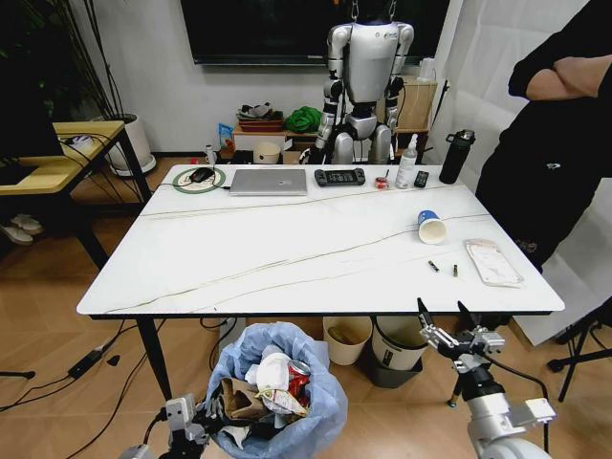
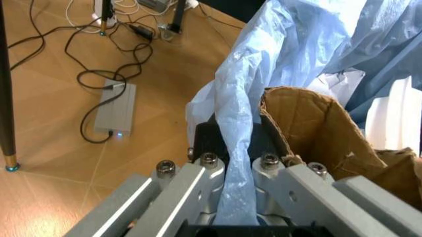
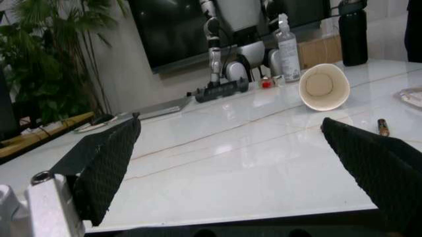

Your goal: Pick up the trash bin and place the trash from the table into it.

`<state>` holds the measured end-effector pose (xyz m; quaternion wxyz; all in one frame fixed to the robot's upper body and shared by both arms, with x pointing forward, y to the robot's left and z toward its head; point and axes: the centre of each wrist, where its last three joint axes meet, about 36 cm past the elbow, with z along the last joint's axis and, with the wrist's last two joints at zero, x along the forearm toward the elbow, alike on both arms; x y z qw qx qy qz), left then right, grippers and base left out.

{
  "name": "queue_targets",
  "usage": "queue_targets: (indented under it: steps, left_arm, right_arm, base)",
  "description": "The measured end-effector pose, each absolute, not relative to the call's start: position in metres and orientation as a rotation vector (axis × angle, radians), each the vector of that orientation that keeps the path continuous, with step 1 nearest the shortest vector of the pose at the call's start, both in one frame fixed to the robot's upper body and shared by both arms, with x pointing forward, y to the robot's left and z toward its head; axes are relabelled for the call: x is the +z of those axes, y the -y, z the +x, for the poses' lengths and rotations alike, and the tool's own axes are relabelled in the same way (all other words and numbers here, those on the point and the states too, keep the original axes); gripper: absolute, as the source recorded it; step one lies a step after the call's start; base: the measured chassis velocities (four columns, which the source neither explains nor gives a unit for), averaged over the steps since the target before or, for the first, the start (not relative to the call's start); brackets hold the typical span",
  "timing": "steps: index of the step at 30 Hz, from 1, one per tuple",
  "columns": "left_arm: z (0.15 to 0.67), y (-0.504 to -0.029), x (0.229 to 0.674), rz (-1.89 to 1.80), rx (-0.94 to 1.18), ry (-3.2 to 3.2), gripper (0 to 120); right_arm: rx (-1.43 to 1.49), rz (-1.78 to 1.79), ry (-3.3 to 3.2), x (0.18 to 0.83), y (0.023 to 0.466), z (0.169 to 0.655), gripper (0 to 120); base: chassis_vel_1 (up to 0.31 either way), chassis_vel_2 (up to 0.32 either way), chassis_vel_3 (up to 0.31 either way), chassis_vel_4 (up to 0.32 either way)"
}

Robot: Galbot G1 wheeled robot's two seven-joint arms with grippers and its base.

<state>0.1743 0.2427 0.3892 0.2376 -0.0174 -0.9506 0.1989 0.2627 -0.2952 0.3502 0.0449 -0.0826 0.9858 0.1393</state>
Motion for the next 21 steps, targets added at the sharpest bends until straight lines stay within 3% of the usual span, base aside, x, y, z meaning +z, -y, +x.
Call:
queue_targets:
  steps: [10, 21]
  left_arm:
    - [0.174, -0.242, 0.387, -0.030, 0.558, 2.606, 0]
    - [0.174, -0.241, 0.386, -0.022, 0.565, 2.603, 0]
  right_arm:
    - [0.431, -0.248, -3.019, 0.341, 0.295, 0.263, 100]
    - [0.428, -0.247, -3.021, 0.337, 0.296, 0.264, 100]
  base:
    - [0.000, 0.000, 0.000, 0.000]
    - [-0.102, -0.105, 0.113, 0.110]
